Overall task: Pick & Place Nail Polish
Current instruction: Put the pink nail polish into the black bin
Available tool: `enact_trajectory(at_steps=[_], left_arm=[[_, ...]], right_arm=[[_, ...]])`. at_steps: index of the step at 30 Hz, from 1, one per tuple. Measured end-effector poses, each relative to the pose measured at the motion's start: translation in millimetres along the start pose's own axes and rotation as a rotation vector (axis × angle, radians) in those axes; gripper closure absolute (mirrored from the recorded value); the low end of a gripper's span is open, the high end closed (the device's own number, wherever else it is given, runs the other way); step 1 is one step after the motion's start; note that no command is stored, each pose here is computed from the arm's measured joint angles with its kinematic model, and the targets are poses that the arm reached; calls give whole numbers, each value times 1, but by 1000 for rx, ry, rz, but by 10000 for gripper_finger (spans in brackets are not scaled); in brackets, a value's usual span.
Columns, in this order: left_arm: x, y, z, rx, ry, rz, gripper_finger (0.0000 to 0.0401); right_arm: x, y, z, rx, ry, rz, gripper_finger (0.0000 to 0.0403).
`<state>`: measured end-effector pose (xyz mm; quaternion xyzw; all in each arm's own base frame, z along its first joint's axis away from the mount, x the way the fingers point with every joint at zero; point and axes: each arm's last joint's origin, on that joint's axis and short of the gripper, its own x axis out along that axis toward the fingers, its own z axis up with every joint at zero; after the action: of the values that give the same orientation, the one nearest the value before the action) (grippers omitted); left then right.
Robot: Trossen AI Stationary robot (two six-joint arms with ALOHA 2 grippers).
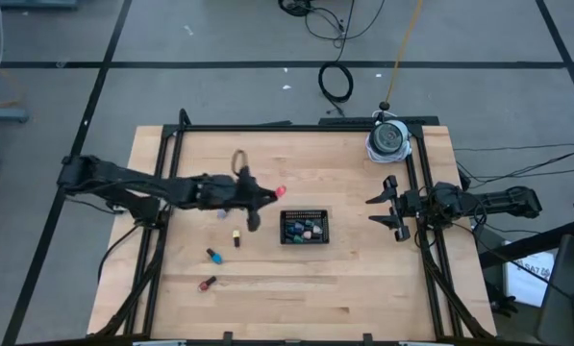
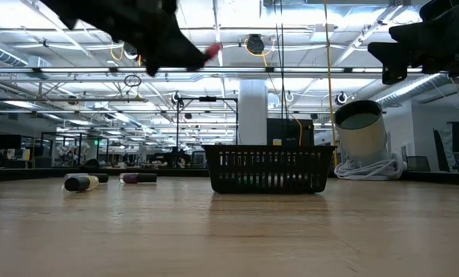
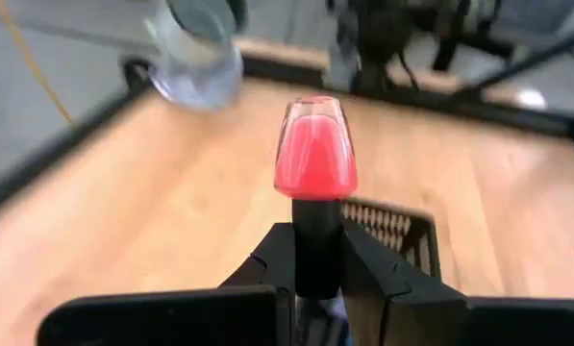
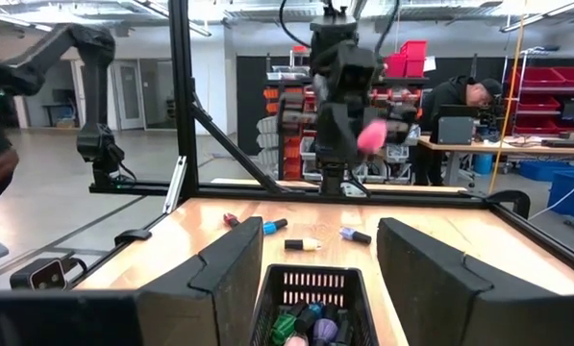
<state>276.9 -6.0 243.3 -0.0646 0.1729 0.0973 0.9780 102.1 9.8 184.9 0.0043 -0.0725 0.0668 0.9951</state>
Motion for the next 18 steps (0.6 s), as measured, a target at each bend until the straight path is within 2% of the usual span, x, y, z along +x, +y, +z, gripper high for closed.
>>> enact_trajectory(at_steps=[3, 6, 12, 18], left_arm=[[23, -3, -4, 24, 76, -81, 363], [45, -9, 4, 61, 144, -160, 363], [83, -15, 9, 158, 345, -160, 363], [119, -26, 3, 259, 462, -195, 363]], right_arm=[[0, 0, 0, 0, 3, 0, 207], [0, 0, 0, 0, 3, 0, 206], [0, 0, 0, 0, 3, 0, 206], [0, 0, 0, 0, 3, 0, 210]])
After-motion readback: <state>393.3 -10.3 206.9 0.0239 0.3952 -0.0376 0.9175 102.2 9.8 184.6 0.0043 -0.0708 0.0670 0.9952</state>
